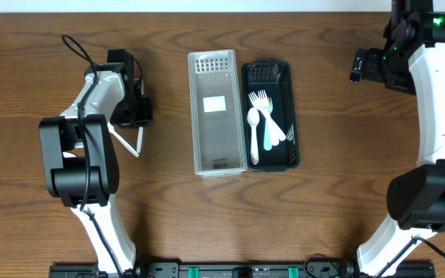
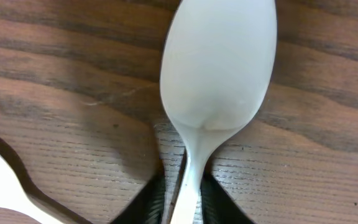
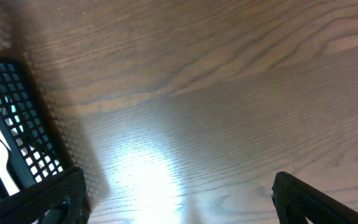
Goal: Pack container
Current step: 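Close the left gripper on the spoon handle and lift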
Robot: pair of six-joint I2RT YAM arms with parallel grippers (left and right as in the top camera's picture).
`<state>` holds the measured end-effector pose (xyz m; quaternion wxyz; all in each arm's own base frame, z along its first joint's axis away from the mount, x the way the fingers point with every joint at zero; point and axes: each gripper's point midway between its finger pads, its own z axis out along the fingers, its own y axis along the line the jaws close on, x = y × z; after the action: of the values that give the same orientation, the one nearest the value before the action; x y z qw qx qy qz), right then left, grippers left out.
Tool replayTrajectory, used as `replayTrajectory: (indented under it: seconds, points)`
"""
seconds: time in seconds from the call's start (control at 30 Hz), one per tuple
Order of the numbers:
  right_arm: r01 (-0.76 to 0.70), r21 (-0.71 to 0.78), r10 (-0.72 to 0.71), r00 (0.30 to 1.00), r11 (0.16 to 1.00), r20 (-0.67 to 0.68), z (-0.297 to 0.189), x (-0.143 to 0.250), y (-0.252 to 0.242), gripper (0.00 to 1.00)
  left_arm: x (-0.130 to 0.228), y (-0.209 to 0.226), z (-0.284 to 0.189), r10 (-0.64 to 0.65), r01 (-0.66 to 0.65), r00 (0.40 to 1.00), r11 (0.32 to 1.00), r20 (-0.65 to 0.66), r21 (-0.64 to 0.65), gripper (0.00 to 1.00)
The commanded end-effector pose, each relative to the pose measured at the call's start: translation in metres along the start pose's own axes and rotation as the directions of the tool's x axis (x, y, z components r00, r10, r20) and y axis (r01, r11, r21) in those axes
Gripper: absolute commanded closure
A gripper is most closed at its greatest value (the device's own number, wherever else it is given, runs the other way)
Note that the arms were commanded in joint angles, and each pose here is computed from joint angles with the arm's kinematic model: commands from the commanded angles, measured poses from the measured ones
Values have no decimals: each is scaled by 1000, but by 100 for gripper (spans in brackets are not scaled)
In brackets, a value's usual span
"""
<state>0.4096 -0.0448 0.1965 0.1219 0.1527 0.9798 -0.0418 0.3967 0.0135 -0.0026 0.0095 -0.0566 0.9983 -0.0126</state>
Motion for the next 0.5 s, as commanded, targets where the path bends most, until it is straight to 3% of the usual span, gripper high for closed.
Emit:
replayTrajectory:
  seconds: [0.0, 0.1, 0.3, 0.47]
  points:
    - [-4, -2, 4, 1000, 1000, -13, 4, 2, 1, 1, 4, 0, 6, -2, 2, 1000, 1000, -21, 6, 89]
    - [-4, -2, 4, 1000, 1000, -12, 4, 2, 1, 1, 4, 0, 6, -2, 2, 1000, 1000, -21, 6, 94]
    - [-3, -2, 3, 1000, 1000, -12, 4, 2, 1, 1, 2, -1, -2, 1, -1, 1000, 1000, -9, 6, 94]
    - [0, -2, 0, 1000, 1000, -12, 4, 1, 1, 1, -13, -18, -59, 36, -37, 997, 999, 74, 12, 94]
